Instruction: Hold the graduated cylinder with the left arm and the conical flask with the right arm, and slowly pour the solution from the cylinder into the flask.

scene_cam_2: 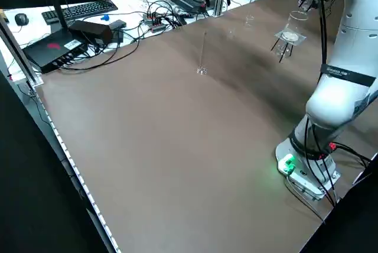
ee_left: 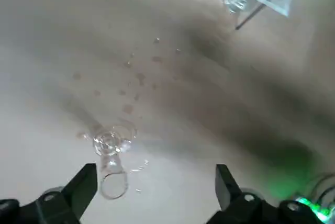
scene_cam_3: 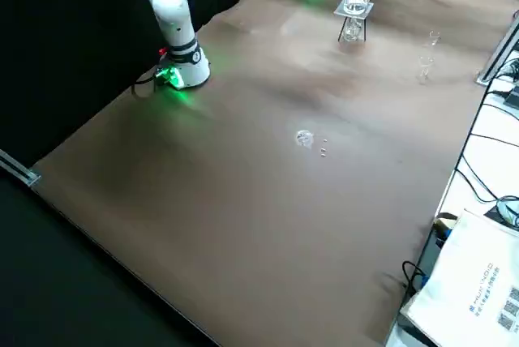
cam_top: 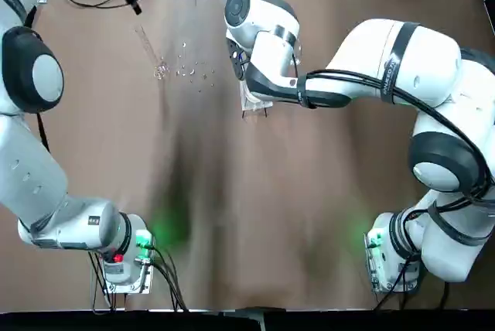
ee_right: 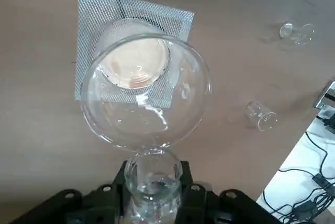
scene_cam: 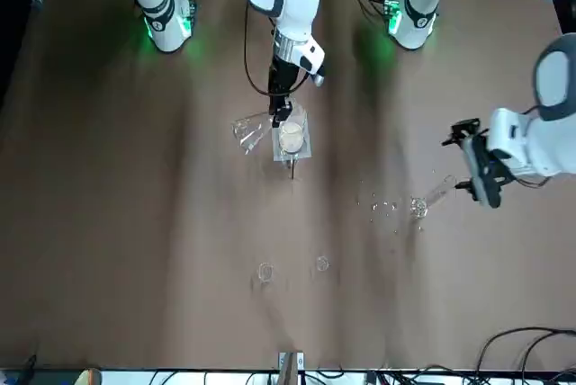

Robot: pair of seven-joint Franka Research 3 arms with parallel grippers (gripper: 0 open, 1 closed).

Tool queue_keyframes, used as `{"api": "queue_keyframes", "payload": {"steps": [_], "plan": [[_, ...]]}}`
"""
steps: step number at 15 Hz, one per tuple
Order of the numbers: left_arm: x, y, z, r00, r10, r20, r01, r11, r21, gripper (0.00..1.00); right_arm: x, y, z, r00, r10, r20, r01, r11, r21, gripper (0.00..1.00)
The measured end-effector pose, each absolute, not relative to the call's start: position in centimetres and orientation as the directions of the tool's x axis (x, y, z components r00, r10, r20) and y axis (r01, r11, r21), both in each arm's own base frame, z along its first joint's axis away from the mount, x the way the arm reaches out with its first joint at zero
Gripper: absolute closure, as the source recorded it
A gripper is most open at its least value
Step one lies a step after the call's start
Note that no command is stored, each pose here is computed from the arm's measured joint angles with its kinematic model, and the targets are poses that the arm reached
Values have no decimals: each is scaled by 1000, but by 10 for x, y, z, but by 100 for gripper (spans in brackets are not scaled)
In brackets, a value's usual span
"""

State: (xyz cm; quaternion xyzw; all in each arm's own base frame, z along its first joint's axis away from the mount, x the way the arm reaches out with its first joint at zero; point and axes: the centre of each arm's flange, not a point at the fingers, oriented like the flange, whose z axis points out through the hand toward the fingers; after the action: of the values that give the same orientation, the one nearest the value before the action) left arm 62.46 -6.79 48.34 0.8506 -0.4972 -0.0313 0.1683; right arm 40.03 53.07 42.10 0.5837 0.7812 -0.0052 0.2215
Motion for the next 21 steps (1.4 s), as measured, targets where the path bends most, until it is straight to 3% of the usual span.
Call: {"api": "queue_keyframes", "payload": {"steps": [8, 13, 21], "plan": [[613, -118, 505, 882, -456, -120, -442, -888, 127, 0, 402, 531, 431, -210, 893, -398, 904, 332, 269, 61], [602, -112, 541, 965, -243, -94, -243, -970, 18, 0, 398, 532, 434, -209, 878, -431, 898, 346, 270, 61], [571, -99, 578, 989, 33, -142, 28, -999, -36, 0, 390, 548, 428, -212, 852, -478, 892, 369, 262, 61]]}}
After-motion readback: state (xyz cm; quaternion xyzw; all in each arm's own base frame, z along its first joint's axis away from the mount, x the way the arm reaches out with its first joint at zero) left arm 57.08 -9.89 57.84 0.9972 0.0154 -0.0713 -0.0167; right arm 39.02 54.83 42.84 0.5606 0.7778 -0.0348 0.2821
